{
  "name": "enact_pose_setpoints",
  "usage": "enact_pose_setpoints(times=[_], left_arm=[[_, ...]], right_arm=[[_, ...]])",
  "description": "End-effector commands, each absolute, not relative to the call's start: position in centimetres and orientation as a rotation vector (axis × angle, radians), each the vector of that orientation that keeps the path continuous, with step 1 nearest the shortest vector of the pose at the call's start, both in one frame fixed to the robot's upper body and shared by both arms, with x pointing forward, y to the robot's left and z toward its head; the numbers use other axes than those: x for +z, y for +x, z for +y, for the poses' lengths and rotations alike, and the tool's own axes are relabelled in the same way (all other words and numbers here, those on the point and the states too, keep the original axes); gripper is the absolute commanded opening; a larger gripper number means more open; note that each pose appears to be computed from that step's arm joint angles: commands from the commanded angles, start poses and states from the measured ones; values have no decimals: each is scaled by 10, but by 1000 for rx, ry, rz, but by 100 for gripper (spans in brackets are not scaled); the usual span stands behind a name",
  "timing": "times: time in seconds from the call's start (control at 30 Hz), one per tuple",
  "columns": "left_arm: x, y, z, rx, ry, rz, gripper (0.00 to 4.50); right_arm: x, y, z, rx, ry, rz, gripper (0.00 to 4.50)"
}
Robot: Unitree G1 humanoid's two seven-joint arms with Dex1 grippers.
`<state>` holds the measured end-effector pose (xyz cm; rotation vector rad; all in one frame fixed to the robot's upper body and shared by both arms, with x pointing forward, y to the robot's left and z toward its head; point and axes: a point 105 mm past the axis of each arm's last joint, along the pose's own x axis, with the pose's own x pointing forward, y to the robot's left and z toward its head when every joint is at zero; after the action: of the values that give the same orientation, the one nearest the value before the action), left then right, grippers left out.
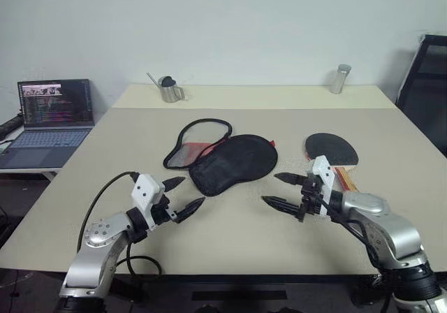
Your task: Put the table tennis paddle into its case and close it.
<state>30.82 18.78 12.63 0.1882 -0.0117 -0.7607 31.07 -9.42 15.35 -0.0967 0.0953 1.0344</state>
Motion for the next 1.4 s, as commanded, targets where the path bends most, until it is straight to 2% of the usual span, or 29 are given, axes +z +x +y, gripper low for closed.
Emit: enact_pose_setpoints(times=[0.03, 0.27, 0.47, 0.87, 1.03, 1.4], left_arm=[[147, 314, 204, -770, 240, -62, 450], [174, 335, 214, -758, 262, -82, 450], [161, 344, 207, -784, 212, 8, 450], [136, 373, 197, -702, 34, 224, 450], [129, 384, 192, -665, -29, 315, 450], [115, 383, 156, -729, -222, 454, 450]], right_arm=[[161, 317, -92, 990, -44, 93, 444], [151, 322, -77, 942, 23, 196, 444], [160, 319, -72, 963, -18, 153, 444], [209, 301, -88, 1066, -215, 38, 444], [212, 298, -89, 1073, -245, 32, 444], [215, 297, -93, 1063, -264, 26, 444]])
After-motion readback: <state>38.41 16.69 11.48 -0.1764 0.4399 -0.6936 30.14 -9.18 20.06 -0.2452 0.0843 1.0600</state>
